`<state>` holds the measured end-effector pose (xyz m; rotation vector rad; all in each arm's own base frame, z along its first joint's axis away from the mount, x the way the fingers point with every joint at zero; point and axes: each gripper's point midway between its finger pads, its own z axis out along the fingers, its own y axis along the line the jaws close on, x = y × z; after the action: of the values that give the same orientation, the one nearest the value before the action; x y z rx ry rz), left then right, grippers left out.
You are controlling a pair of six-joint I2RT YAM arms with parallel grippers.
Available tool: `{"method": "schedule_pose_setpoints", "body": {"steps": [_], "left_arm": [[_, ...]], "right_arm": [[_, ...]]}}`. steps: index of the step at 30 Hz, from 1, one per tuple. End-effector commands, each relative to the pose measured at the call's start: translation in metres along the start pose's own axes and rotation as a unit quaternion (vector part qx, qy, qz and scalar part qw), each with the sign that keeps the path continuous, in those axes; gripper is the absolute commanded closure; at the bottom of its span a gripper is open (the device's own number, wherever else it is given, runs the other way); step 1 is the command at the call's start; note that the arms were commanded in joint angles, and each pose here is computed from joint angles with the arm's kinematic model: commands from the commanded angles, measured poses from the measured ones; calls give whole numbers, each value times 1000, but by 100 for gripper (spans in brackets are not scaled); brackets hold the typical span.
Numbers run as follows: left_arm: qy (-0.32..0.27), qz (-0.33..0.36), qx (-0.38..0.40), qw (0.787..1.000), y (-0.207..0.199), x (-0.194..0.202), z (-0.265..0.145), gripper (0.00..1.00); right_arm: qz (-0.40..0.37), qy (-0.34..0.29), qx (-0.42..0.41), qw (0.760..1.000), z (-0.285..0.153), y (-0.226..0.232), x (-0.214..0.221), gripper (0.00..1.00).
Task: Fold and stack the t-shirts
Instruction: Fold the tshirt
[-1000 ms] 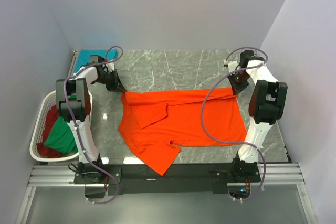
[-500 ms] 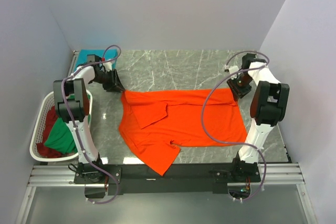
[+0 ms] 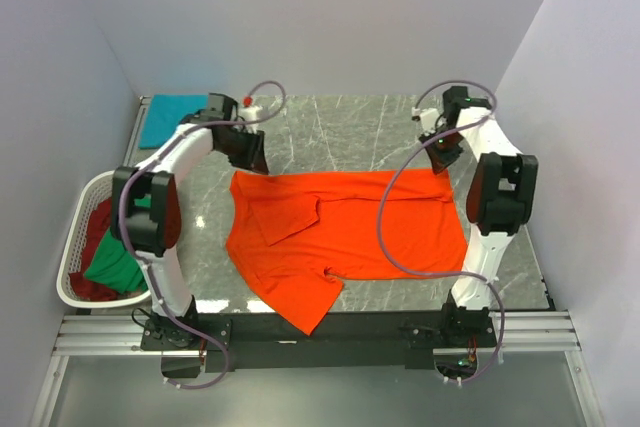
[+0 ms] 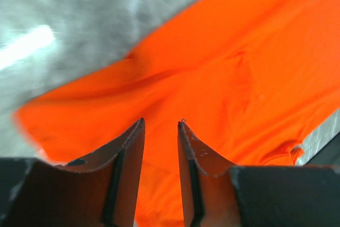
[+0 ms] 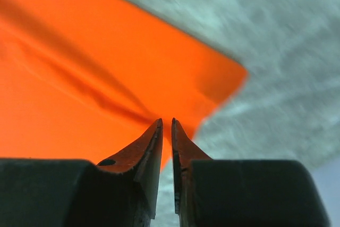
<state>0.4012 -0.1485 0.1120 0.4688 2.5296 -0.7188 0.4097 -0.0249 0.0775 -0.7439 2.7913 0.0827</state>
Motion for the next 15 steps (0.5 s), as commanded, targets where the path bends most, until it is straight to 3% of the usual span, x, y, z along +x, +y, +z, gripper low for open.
{"method": "schedule_pose_setpoints", "body": {"steps": [1, 8, 15], "left_arm": [[53, -9, -19, 998, 13, 28, 22, 64], [109, -41, -63, 991, 49, 49, 60, 66], [94, -40, -75, 992, 80, 9, 80, 66]], "right_arm": [[0, 2, 28, 1000, 16, -3, -11, 81], [0, 56, 86, 995, 50, -24, -5, 82], [17, 77, 134, 988, 58, -48, -12, 82]]}}
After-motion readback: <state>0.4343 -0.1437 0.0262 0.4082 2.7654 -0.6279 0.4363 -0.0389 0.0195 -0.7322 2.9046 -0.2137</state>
